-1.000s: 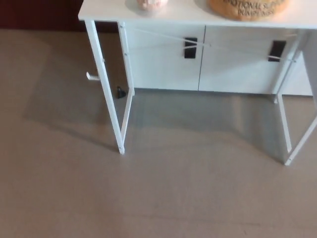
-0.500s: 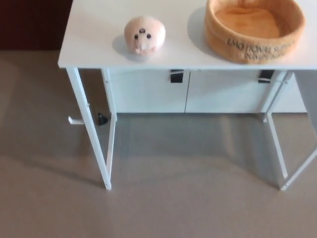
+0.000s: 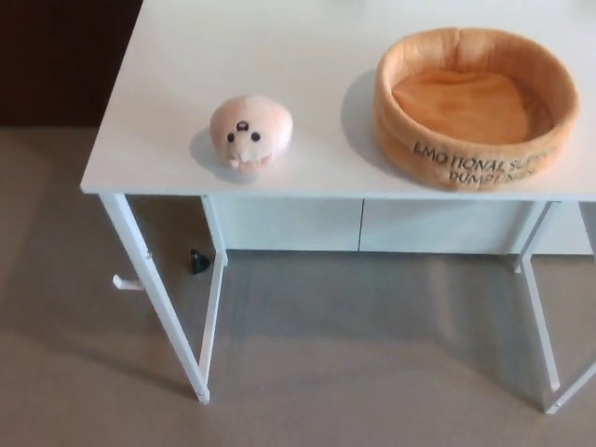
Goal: The robot walks towards a table in front, picks a dumpling toy with left hand and puts it in an orange round plate
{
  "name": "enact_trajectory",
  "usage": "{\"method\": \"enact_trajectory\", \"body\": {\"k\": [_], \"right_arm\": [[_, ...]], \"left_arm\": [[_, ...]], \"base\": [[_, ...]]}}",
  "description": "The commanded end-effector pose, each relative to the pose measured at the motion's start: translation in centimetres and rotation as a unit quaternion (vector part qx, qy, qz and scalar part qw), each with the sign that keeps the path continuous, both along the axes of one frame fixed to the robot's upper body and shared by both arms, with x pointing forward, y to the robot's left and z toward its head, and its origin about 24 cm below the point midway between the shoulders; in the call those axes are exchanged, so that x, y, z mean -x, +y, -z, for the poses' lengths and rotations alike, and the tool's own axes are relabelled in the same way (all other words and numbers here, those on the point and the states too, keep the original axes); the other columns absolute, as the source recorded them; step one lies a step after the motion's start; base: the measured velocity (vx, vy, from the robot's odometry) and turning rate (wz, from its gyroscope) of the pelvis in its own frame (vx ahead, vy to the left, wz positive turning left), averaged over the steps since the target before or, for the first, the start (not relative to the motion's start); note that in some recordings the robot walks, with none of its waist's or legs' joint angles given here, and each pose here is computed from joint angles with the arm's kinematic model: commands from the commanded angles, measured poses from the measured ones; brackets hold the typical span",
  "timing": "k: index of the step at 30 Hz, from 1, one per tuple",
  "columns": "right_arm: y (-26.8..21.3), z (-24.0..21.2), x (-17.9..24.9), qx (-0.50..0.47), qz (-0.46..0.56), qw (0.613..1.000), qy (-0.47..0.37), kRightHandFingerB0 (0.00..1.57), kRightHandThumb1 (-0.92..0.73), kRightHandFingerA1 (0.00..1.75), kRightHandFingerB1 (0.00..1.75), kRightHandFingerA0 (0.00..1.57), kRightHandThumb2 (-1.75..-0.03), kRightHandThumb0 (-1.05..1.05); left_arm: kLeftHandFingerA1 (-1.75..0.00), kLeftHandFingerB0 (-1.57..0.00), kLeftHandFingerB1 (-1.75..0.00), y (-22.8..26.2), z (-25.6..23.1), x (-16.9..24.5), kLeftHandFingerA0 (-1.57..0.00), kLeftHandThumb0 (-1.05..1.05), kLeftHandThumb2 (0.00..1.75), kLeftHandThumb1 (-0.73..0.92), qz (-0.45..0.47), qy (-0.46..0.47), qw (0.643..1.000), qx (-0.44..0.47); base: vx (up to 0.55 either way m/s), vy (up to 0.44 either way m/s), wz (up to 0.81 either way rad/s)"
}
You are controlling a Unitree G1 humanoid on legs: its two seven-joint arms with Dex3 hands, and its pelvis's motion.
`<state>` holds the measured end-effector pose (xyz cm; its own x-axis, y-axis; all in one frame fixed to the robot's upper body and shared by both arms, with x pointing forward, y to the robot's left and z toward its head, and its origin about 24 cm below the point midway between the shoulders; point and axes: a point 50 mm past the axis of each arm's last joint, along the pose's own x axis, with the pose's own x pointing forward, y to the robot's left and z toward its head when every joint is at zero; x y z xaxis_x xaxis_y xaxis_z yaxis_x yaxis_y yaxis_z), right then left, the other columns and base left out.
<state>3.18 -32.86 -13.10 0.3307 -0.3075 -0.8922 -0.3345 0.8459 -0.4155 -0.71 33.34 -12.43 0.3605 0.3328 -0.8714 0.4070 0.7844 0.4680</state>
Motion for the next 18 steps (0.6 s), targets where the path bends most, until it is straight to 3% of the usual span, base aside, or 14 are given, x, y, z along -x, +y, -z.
{"method": "enact_trajectory", "body": {"k": [1, 3, 4, 15, 16, 17, 18], "right_arm": [[-0.05, 0.0, 0.36, -0.003, -0.004, 1.0, 0.008, 0.27, -0.63, 0.54, 0.42, 0.56, -0.84, -0.52], [-0.04, -0.02, 0.4, -0.006, -0.006, 1.0, 0.008, 0.27, -0.63, 0.54, 0.42, 0.56, -0.84, -0.52], [-0.05, -0.04, 0.37, -0.007, -0.006, 1.0, 0.007, 0.27, -0.63, 0.54, 0.42, 0.57, -0.84, -0.51], [0.0, 0.04, 0.2, -0.01, -0.002, 1.0, 0.012, 0.27, -0.62, 0.55, 0.43, 0.59, -0.84, -0.5], [0.0, 0.04, 0.19, -0.01, -0.003, 1.0, 0.013, 0.32, -0.72, 0.42, 0.31, 0.64, -0.62, -0.42], [0.0, 0.04, 0.18, -0.011, -0.004, 1.0, 0.014, 0.32, -0.72, 0.42, 0.31, 0.64, -0.62, -0.42], [0.0, 0.04, 0.18, -0.011, -0.004, 1.0, 0.014, 0.26, -0.62, 0.55, 0.43, 0.56, -0.85, -0.49]], "left_arm": [[-0.75, -0.25, -0.44, 0.48, -0.38, 0.23, -0.65, -0.38, 0.79, 0.51, 0.007, -0.004, 1.0, -0.009], [-0.75, -0.25, -0.44, 0.47, -0.38, 0.32, -0.65, -0.38, 0.79, 0.51, 0.006, -0.005, 1.0, -0.009], [-0.74, -0.32, -0.31, 0.46, -0.36, 0.3, -0.7, -0.31, 0.58, 0.63, 0.006, -0.004, 1.0, -0.011], [-0.7, -0.28, -0.31, 0.43, -0.31, 0.53, -0.65, -0.29, 0.58, 0.62, -0.004, -0.004, 1.0, -0.012], [-0.77, -0.24, -0.31, 0.44, -0.29, 0.55, -0.69, -0.26, 0.58, 0.61, -0.008, -0.003, 1.0, -0.011], [-0.77, -0.24, -0.31, 0.45, -0.26, 0.57, -0.69, -0.26, 0.58, 0.61, -0.013, -0.001, 1.0, -0.01], [-0.75, -0.27, -0.31, 0.46, -0.26, 0.58, -0.68, -0.27, 0.58, 0.6, -0.015, -0.001, 1.0, -0.009]], "base": [[0.17, 0.028, -0.09], [0.11, 0.053, -0.13], [0.22, 0.131, -0.13], [0.26, 0.118, -0.05], [0.23, 0.007, 0.1], [0.22, 0.005, 0.12], [0.2, -0.045, 0.17]]}}
